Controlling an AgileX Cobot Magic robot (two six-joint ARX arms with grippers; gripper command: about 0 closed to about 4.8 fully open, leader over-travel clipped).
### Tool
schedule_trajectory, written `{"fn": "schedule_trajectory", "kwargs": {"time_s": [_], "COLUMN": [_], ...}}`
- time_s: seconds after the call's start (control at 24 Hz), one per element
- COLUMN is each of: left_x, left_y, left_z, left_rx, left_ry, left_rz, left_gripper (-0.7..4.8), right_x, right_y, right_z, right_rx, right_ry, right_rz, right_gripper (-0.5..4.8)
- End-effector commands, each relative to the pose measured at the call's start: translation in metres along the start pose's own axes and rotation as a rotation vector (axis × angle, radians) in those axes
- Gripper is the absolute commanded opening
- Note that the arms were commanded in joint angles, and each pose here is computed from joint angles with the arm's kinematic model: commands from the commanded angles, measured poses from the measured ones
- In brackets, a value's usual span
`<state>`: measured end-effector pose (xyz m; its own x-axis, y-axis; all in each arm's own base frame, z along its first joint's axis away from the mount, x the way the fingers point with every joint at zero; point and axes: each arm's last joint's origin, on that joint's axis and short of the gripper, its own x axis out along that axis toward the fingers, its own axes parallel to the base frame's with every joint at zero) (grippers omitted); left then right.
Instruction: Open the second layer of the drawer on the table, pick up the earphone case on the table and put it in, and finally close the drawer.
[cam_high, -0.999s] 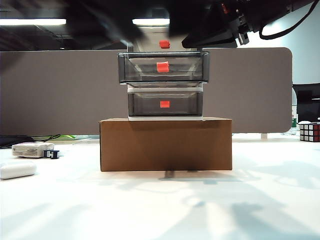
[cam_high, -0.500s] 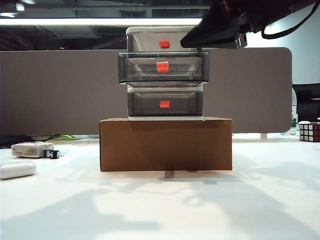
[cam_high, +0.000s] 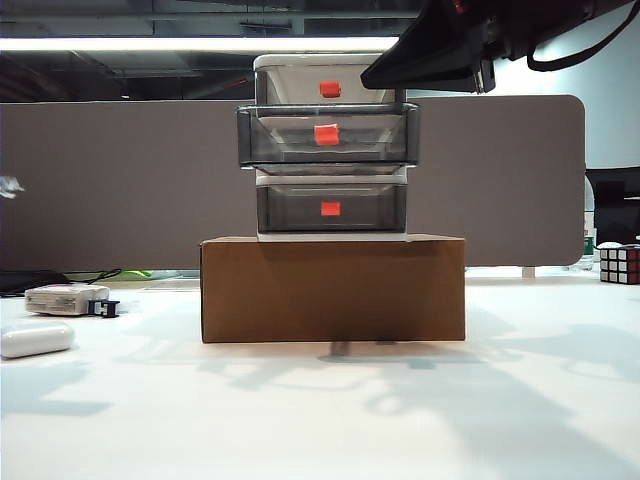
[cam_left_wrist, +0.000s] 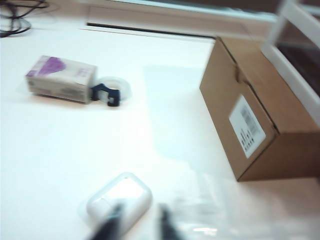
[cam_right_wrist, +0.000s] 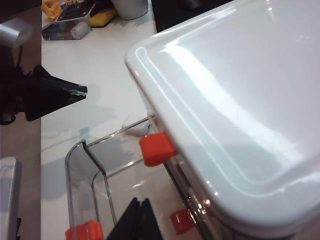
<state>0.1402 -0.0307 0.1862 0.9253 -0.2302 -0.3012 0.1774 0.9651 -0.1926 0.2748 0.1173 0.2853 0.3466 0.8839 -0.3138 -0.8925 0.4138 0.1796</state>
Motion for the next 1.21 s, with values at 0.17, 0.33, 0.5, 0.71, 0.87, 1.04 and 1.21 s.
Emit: {"fn": "schedule_trajectory", "kwargs": {"time_s": [0.17, 0.33, 0.5, 0.71, 0.87, 1.04, 1.21], "left_x": [0.003, 0.014, 0.027, 0.057, 0.072, 0.076, 0.071], "left_y": [0.006, 0.007, 0.010, 0.012, 0.021, 0.041, 0.064], "left_z": [-0.001, -0.008, -0.013, -0.015, -0.005, 0.006, 0.010], "left_rx": [0.228, 0.419, 0.411, 0.468, 0.469, 0.406, 0.343], "left_ry": [-0.048, -0.008, 0.051, 0.125, 0.138, 0.129, 0.144], "left_rz": [-0.107, -0.148, -0.152, -0.208, -0.257, -0.320, -0.369], "left_gripper": [1.53, 2.92, 3.43, 3.46, 3.46, 3.46, 3.45], "right_x": [-0.001, -0.001, -0.001, -0.001, -0.001, -0.001, -0.001], "right_y": [0.002, 0.002, 0.003, 0.004, 0.004, 0.004, 0.003], "right_z": [0.002, 0.002, 0.001, -0.001, -0.003, -0.004, -0.005], "right_rx": [0.002, 0.003, 0.006, 0.025, 0.029, 0.022, 0.019], "right_ry": [-0.005, -0.009, -0.006, 0.010, 0.018, 0.026, 0.033], "right_rz": [0.024, 0.053, 0.053, 0.079, 0.081, 0.081, 0.082], "right_gripper": [-0.05, -0.05, -0.05, -0.05, -0.05, -0.05, -0.05]}}
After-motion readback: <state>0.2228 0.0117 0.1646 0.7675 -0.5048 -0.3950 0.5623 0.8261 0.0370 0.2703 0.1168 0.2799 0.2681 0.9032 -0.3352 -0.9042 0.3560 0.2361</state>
